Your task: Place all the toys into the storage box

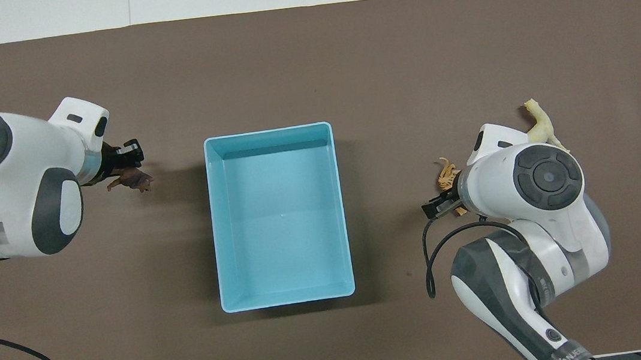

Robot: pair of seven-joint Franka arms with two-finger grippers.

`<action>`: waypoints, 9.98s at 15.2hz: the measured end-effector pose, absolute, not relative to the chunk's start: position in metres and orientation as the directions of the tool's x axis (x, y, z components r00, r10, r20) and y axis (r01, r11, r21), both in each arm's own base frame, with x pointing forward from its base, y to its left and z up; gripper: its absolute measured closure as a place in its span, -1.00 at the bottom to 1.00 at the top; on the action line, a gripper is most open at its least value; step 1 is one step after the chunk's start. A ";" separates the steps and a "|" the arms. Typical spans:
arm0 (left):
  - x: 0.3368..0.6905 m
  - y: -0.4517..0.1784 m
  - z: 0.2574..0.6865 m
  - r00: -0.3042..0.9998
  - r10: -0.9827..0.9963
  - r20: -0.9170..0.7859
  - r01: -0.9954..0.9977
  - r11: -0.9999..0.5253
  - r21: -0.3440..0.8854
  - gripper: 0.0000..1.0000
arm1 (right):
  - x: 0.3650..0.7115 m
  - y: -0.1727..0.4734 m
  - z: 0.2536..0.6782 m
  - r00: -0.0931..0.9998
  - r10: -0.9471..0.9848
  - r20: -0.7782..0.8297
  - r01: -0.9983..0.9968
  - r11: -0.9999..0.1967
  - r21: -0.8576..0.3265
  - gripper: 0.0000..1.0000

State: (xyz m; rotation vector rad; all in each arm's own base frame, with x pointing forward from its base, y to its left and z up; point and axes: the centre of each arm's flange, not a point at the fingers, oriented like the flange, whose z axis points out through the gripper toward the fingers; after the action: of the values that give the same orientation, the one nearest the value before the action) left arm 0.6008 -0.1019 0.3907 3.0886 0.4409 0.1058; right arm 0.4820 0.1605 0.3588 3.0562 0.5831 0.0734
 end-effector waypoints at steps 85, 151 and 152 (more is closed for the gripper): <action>0.478 -0.285 0.463 0.963 0.256 0.085 0.256 -0.967 0.012 -1.00 | 0.557 -0.036 0.277 0.794 -0.586 0.161 -0.582 -0.810 -0.074 -1.00; 0.538 -0.078 0.626 0.998 0.002 -0.056 0.002 -1.000 0.004 -1.00 | 0.552 -0.079 0.626 0.999 -0.035 -0.017 -0.034 -0.998 0.054 -1.00; 0.538 -0.078 0.626 0.998 0.001 -0.056 0.002 -1.000 0.004 -1.00 | 0.552 -0.079 0.626 0.999 -0.043 -0.017 -0.042 -0.997 0.060 -1.00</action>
State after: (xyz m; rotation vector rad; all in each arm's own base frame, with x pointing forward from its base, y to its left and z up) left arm 0.5384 -0.0781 0.6261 3.1360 0.0025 -0.0886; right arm 0.5515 -0.0792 0.6260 3.0813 -0.0656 -0.0289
